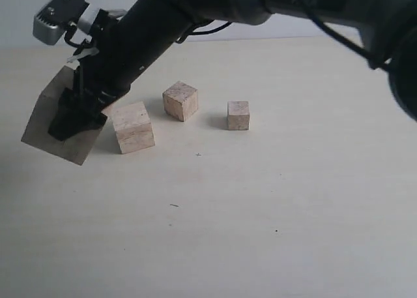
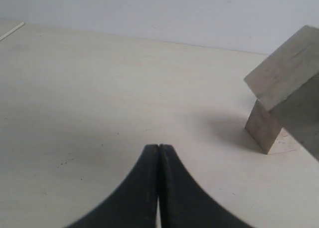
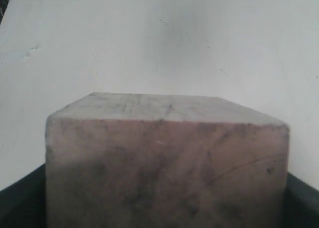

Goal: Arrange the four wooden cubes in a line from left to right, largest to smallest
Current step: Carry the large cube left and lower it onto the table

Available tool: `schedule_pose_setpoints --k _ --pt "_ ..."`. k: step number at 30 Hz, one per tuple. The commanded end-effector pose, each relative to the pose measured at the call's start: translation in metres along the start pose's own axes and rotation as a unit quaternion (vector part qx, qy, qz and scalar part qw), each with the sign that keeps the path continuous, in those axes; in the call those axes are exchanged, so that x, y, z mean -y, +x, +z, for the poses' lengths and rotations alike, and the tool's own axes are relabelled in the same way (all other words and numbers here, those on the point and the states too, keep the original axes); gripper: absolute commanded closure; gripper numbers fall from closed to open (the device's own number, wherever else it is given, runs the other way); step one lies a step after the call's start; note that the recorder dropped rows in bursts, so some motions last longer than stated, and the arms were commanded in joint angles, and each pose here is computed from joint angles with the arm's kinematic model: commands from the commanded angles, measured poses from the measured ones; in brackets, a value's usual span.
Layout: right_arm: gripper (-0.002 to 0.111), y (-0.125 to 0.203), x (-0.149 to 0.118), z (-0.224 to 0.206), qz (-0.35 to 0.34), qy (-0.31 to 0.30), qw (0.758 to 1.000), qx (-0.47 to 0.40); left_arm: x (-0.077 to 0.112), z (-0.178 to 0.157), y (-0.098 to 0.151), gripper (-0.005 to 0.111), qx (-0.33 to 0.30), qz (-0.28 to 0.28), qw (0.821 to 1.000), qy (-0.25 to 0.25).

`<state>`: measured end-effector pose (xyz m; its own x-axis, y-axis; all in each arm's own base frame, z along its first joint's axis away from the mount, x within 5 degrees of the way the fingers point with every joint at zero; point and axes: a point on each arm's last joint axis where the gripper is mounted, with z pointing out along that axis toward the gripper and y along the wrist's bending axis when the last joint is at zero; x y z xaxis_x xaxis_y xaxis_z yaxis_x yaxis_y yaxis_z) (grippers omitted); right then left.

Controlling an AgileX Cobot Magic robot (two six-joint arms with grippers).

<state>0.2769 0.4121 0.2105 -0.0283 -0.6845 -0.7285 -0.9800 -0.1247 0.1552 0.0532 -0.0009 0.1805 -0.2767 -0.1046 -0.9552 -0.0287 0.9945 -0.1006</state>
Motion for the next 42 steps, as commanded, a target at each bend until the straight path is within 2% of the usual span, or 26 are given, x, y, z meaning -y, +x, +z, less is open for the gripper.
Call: schedule_pose_setpoints --k 1,6,11,14,21,30,34,38,42 --pt "0.108 0.004 0.014 0.023 -0.001 0.002 1.0 0.014 0.0 0.0 0.0 0.107 0.006 0.003 1.0 0.003" --pt "0.108 0.007 0.029 0.04 -0.018 0.011 1.0 0.011 0.0 0.0 0.0 0.107 0.006 0.003 1.0 0.003" --pt "0.108 0.014 0.039 0.041 -0.041 0.045 0.997 -0.048 0.0 0.0 0.0 0.107 0.006 0.003 1.0 0.003" --pt "0.108 0.023 0.047 0.036 -0.033 0.073 0.993 -0.089 0.0 0.0 0.0 0.107 0.006 0.003 1.0 0.003" --pt "0.108 0.036 0.058 0.017 0.017 0.089 0.987 -0.136 0.0 0.0 0.0 0.107 0.006 0.003 1.0 0.003" --pt "0.108 0.025 0.046 0.013 0.0 0.049 0.992 -0.12 0.0 0.0 0.0 0.107 0.006 0.003 1.0 0.003" --pt "0.108 0.024 0.035 0.028 -0.056 0.028 0.989 -0.137 0.0 0.0 0.0 0.107 0.006 0.003 1.0 0.003" --pt "0.108 0.031 0.037 0.036 -0.076 0.062 0.978 -0.184 0.0 0.0 0.0 0.107 0.006 0.003 1.0 0.003" --pt "0.108 0.03 0.037 0.039 -0.073 0.073 0.978 -0.182 0.0 0.0 0.0 0.107 0.006 0.003 1.0 0.003"
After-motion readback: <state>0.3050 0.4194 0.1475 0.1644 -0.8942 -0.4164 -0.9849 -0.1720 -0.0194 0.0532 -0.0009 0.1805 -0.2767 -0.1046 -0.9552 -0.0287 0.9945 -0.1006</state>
